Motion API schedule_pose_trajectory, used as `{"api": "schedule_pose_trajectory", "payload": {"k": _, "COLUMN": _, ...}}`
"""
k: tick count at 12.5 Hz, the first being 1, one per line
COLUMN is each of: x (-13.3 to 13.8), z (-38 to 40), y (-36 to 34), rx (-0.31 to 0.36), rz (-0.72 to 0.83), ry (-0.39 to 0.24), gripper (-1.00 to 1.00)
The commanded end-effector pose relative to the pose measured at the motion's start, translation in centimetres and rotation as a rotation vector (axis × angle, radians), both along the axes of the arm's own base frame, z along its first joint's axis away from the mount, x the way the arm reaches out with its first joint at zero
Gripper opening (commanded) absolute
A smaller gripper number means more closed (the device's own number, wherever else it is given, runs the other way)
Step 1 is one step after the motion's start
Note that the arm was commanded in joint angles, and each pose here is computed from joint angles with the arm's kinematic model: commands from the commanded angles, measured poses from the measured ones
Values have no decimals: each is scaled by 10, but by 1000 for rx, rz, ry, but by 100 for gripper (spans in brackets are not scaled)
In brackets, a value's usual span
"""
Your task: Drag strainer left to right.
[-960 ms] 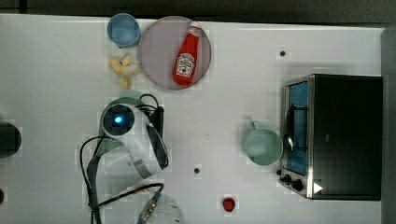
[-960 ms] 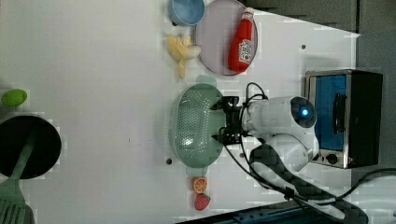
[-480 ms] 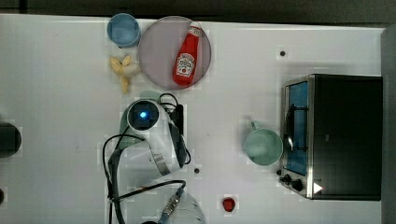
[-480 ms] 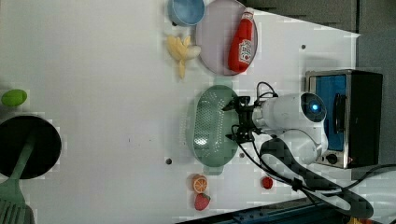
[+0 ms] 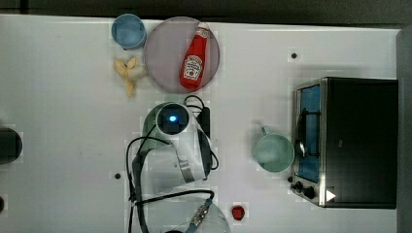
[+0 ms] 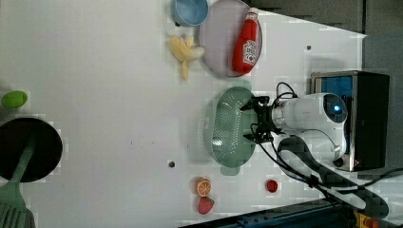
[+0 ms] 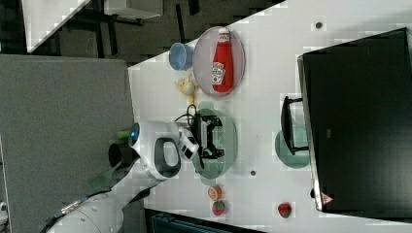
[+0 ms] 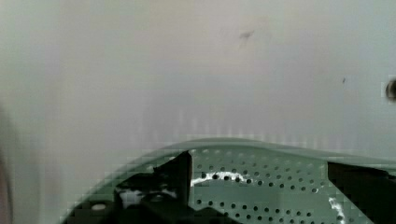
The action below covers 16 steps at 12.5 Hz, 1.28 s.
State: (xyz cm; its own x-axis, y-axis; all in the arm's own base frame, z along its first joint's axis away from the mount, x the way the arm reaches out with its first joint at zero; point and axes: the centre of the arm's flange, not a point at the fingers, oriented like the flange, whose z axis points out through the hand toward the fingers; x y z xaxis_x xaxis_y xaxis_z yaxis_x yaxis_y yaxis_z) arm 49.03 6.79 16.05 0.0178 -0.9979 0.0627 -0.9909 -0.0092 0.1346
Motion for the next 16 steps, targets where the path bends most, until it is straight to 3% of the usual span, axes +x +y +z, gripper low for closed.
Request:
{"api": "schedule_pose_trajectory", "payload": {"k": 1, "x": 9, "z": 6, "y": -31, "rx": 8, "rz": 67, "ry": -13, "gripper": 100}}
{"api": "schedule_pose_trajectory", "payload": {"k": 16, "x": 8, "z": 9, "y": -155, "rx": -54, "rz": 21, "ry": -31, "gripper": 100}}
